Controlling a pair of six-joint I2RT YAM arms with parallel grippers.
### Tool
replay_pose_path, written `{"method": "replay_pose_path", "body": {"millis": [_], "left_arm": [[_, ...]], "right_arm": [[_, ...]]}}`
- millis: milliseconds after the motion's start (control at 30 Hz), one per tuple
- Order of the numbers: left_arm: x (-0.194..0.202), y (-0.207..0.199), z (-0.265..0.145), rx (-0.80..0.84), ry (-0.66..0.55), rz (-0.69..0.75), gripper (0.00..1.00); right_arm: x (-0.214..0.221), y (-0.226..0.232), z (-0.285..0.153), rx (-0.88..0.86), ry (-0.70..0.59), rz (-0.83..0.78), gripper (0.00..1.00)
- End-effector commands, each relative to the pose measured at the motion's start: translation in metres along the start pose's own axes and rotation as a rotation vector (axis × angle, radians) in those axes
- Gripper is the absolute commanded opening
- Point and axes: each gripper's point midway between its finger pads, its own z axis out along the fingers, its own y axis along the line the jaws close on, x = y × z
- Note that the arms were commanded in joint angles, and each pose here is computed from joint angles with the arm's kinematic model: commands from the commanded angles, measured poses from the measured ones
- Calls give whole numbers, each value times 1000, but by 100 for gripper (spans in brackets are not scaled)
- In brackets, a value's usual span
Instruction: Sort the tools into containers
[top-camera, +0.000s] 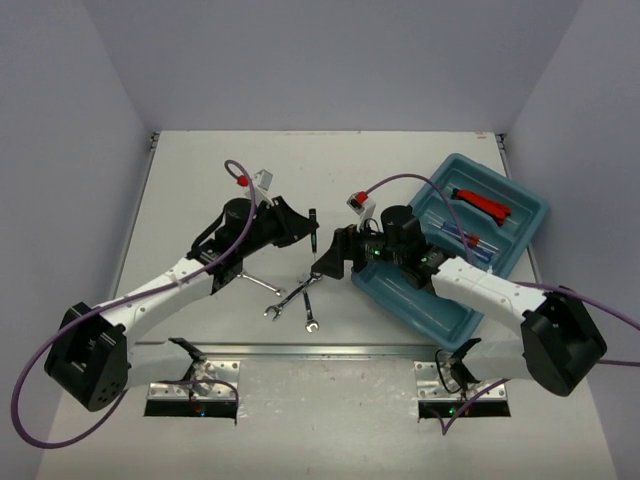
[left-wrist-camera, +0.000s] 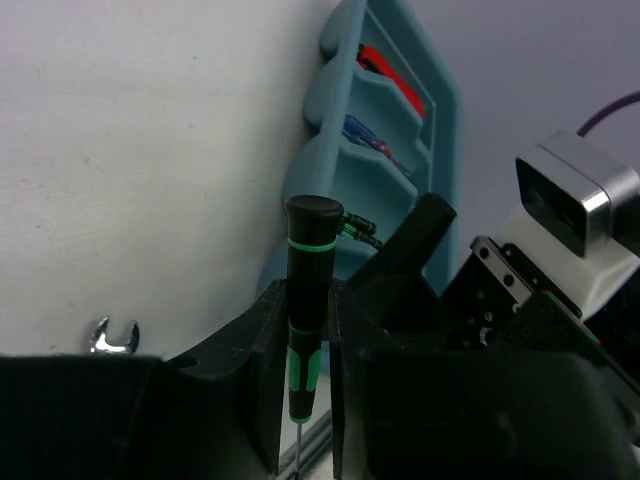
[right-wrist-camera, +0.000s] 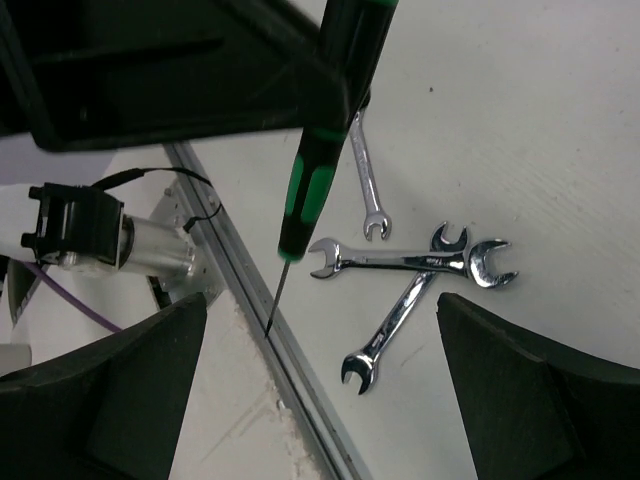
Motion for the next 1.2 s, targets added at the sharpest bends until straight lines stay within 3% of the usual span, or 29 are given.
{"method": "replay_pose_path", "body": {"millis": [0, 67, 133, 200, 300, 367, 433, 467, 500, 600, 700, 767, 933, 1067, 1133, 1167], "left_arm": [[8, -48, -12, 197, -19, -85, 0], [16, -59, -14, 226, -1, -83, 0], [22, -66, -14, 256, 20, -86, 0], [28, -74, -16, 303, 37, -109, 0], [28, -79, -19, 323, 33, -115, 0], [23, -78, -18, 304, 18, -112, 5], [25, -71, -16, 257, 27, -87, 34], [17, -71, -13, 229, 3, -50, 77], [7, -68, -11, 173, -19, -22, 99], [-23, -22, -15, -199, -74, 80, 100], [-43, 24, -46, -472, -145, 172, 100], [-52, 32, -61, -506, -185, 191, 100], [-34, 56, -70, -534, -121, 242, 100], [-20, 84, -79, -651, -45, 275, 100], [-22, 88, -84, -687, -49, 270, 100], [-21, 90, -88, -704, -43, 270, 100]], "right_arm": [[-49, 8, 12, 15, -141, -28, 92], [-54, 9, 12, 11, -157, -27, 88], [-57, 8, 13, 20, -169, -30, 77], [-58, 3, 15, 44, -173, -27, 48], [-52, -5, 18, 68, -141, -27, 23], [-50, -11, 17, 100, -139, -32, 1], [-48, -14, 12, 127, -136, -65, 0], [-44, -23, 8, 172, -112, -94, 0], [-42, -33, 1, 242, -87, -115, 0], [-47, -84, -40, 577, -22, -294, 0], [-30, -133, -109, 890, 253, -533, 0], [-31, -145, -135, 968, 310, -582, 0], [-31, -189, -191, 1109, 446, -625, 0], [-7, -214, -201, 1127, 601, -606, 4], [-1, -219, -207, 1162, 621, -582, 13], [0, -220, -209, 1178, 620, -572, 26]]}}
